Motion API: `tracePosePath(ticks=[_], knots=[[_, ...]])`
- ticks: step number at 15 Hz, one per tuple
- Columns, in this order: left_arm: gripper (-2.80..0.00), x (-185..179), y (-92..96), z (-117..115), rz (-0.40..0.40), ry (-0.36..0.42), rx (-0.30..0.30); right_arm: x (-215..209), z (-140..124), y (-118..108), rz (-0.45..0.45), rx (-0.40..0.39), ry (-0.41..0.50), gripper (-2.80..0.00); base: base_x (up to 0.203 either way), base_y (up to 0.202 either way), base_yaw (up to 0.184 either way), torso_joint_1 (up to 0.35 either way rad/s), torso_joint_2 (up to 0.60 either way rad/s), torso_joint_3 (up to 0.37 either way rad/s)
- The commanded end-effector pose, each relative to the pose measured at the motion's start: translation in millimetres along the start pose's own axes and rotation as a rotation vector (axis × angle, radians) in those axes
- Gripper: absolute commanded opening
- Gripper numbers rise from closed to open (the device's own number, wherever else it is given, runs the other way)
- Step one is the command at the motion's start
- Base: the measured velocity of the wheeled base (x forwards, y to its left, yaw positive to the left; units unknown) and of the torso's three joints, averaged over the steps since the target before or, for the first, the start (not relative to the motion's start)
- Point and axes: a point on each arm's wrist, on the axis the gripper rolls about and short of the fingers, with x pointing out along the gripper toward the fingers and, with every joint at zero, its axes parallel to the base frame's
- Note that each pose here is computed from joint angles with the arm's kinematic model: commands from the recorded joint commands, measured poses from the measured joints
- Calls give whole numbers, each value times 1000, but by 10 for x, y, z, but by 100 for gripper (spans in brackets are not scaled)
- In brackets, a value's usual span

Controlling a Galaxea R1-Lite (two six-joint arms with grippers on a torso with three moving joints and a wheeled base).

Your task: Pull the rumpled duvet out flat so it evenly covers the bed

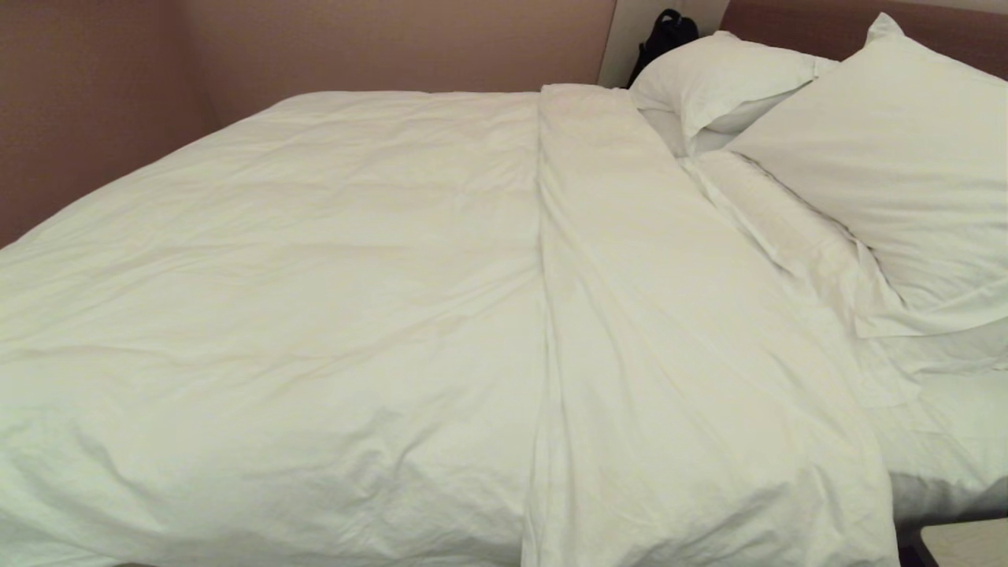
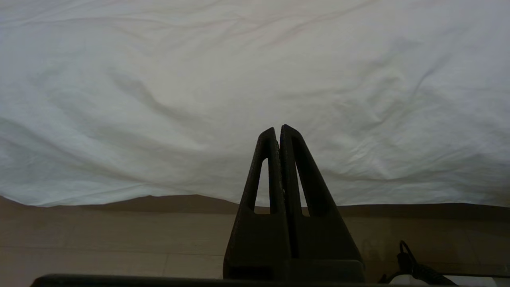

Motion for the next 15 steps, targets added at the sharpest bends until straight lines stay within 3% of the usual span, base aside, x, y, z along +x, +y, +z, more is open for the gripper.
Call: tracePosePath(ticks=[1,7,15], knots=[[-280,0,0,0,0,0,0,-38,-31,-15,-90,-1,-25,-280,0,0,0,0,0,0],[-280,0,0,0,0,0,0,39,-141,-16,-97,-12,-54,-280,0,0,0,0,0,0],[-280,0,0,0,0,0,0,94,-321,-9,-85,-7,12,-280,0,0,0,0,0,0]])
